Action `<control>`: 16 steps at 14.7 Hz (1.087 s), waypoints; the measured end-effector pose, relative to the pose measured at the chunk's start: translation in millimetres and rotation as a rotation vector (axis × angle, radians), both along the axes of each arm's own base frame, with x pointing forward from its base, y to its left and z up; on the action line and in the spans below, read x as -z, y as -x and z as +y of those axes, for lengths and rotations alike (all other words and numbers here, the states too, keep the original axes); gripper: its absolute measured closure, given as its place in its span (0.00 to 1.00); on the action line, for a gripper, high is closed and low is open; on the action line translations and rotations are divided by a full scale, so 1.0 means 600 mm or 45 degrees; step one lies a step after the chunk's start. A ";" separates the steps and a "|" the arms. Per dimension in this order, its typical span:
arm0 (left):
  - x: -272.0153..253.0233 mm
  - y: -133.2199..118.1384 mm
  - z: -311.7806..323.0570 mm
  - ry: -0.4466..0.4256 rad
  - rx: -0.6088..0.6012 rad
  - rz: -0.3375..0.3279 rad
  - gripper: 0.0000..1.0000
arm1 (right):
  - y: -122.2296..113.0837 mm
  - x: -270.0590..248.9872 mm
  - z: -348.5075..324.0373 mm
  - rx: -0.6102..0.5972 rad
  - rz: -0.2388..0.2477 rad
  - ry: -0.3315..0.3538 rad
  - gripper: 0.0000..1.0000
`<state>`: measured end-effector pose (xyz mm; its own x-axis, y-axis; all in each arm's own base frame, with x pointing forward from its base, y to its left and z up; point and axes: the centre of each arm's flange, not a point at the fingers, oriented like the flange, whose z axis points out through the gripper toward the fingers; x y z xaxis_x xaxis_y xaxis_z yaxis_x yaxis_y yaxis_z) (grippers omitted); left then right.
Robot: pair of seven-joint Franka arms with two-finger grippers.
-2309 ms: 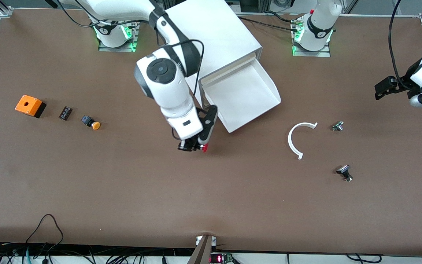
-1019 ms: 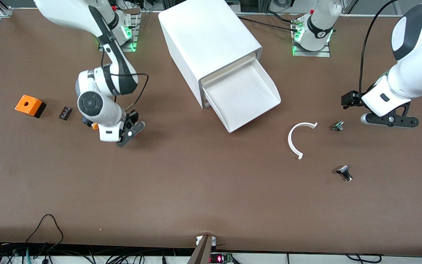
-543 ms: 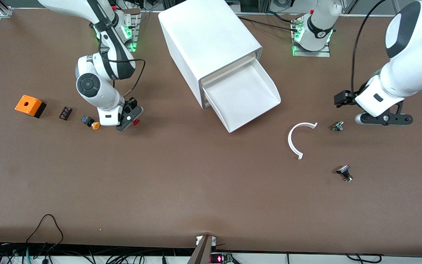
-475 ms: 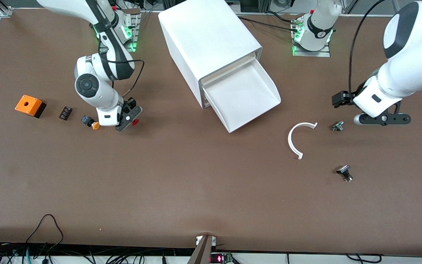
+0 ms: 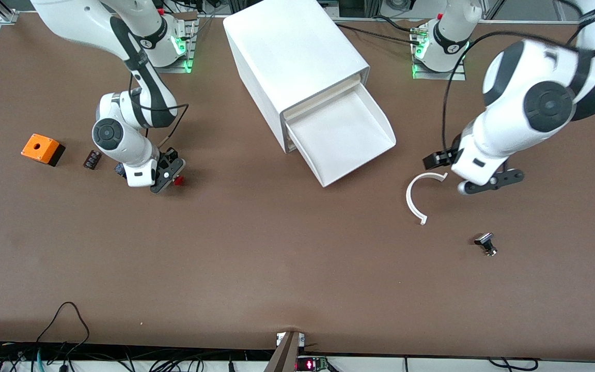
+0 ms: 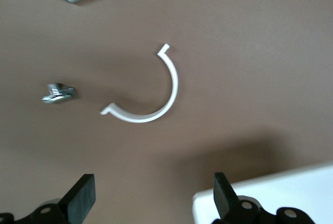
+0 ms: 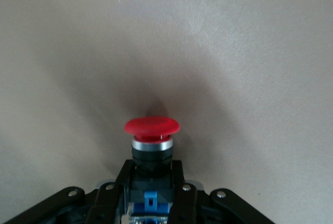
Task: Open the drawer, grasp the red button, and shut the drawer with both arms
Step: 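Set the red button on the table while the left gripper reaches the drawer, then push the drawer shut with the left gripper while the right gripper retracts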
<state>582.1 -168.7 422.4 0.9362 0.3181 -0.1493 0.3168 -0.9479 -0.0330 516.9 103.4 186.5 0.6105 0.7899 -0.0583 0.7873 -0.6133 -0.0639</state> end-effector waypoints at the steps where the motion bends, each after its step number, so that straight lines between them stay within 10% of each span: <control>1: 0.031 0.002 -0.014 0.007 -0.029 -0.014 0.00 | 0.000 0.004 -0.001 -0.001 -0.005 -0.001 0.65; 5: 0.104 0.017 -0.070 0.047 -0.086 -0.066 0.00 | -0.014 0.003 0.008 -0.003 -0.044 -0.011 0.40; 10: 0.168 0.031 -0.107 0.107 -0.109 -0.158 0.00 | -0.098 -0.195 0.052 0.036 -0.032 -0.038 0.00; 16: 0.226 0.047 -0.149 0.107 -0.019 -0.193 0.00 | -0.159 -0.419 0.073 0.035 -0.105 -0.069 0.00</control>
